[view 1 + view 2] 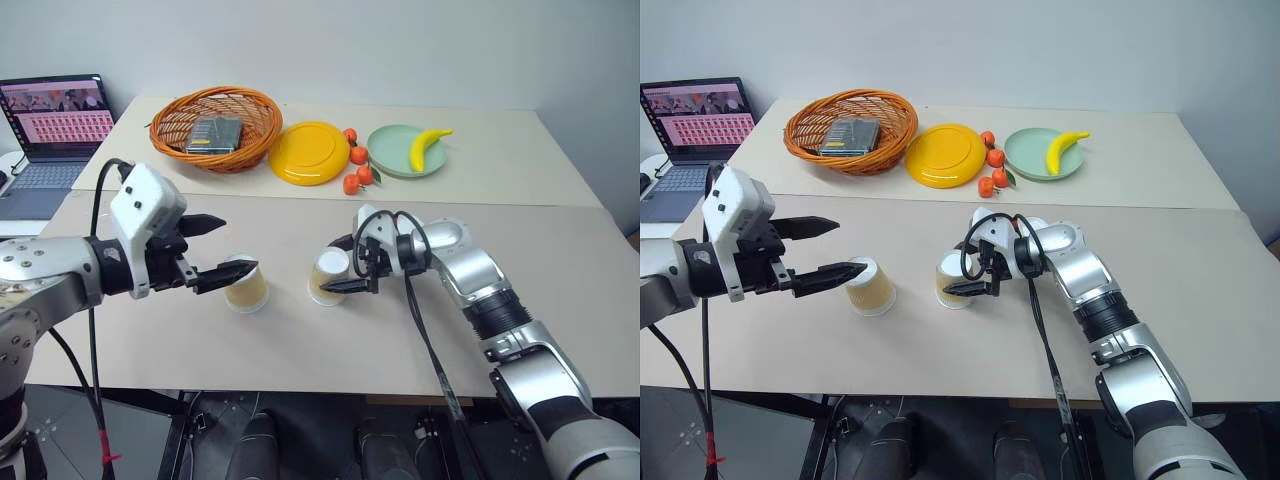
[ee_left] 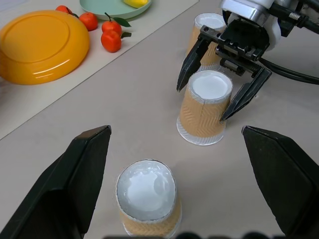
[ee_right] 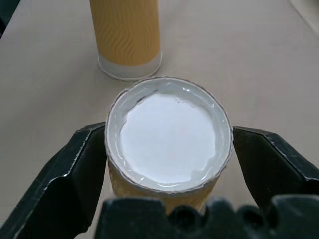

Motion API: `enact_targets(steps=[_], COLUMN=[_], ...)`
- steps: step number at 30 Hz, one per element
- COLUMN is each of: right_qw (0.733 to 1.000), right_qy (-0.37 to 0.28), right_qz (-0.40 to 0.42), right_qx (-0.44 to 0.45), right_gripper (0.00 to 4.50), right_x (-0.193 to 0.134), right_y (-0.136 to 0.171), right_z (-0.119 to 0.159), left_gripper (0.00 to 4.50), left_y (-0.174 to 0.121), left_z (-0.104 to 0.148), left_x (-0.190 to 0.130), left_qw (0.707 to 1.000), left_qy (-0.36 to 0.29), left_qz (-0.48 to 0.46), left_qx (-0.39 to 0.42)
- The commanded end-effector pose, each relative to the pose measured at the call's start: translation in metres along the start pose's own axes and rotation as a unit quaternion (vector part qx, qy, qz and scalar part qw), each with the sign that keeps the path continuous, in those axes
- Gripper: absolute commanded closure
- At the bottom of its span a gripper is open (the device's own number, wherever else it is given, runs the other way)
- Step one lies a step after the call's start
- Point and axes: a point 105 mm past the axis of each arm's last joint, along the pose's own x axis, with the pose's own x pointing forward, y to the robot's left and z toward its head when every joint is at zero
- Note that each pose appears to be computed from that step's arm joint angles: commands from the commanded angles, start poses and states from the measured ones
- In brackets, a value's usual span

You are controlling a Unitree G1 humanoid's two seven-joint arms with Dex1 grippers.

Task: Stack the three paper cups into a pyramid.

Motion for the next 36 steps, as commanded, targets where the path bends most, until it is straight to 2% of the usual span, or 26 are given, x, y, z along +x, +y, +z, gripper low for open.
enact_targets(steps=[1,8,12,15,19,27,36], right_qw=[0.998,0.996,0.991,0.979,0.965,0.969,0.973], right_qy=[-0.045,-0.075,-0.083,-0.025,0.029,0.047,0.027], right_qz=[-0.02,-0.032,-0.105,-0.202,-0.261,-0.237,-0.218], right_qx=[-0.033,-0.033,-0.031,-0.024,0.004,0.06,0.071], right_gripper=[0.02,0.02,0.02,0.02,0.02,0.02,0.02], right_x=[-0.024,-0.068,-0.105,-0.138,-0.16,-0.147,-0.119], right_y=[-0.005,0.0,-0.017,-0.04,-0.05,-0.041,-0.053], right_z=[0.034,0.065,0.079,0.049,0.003,-0.04,-0.037], left_gripper=[0.0,0.0,0.0,0.0,0.0,0.0,0.0], left_y=[0.001,0.004,0.006,0.007,0.008,0.008,0.019], left_z=[0.01,0.014,0.015,0.018,0.02,0.022,0.019], left_x=[0.002,0.011,0.016,0.018,0.021,0.02,0.015], left_qw=[1.0,0.999,0.999,0.998,0.998,0.998,0.999], left_qy=[-0.018,-0.024,-0.027,-0.031,-0.034,-0.033,-0.024], left_qz=[-0.003,-0.02,-0.032,-0.04,-0.047,-0.046,-0.01], left_qx=[0.019,0.024,0.028,0.032,0.036,0.043,0.041])
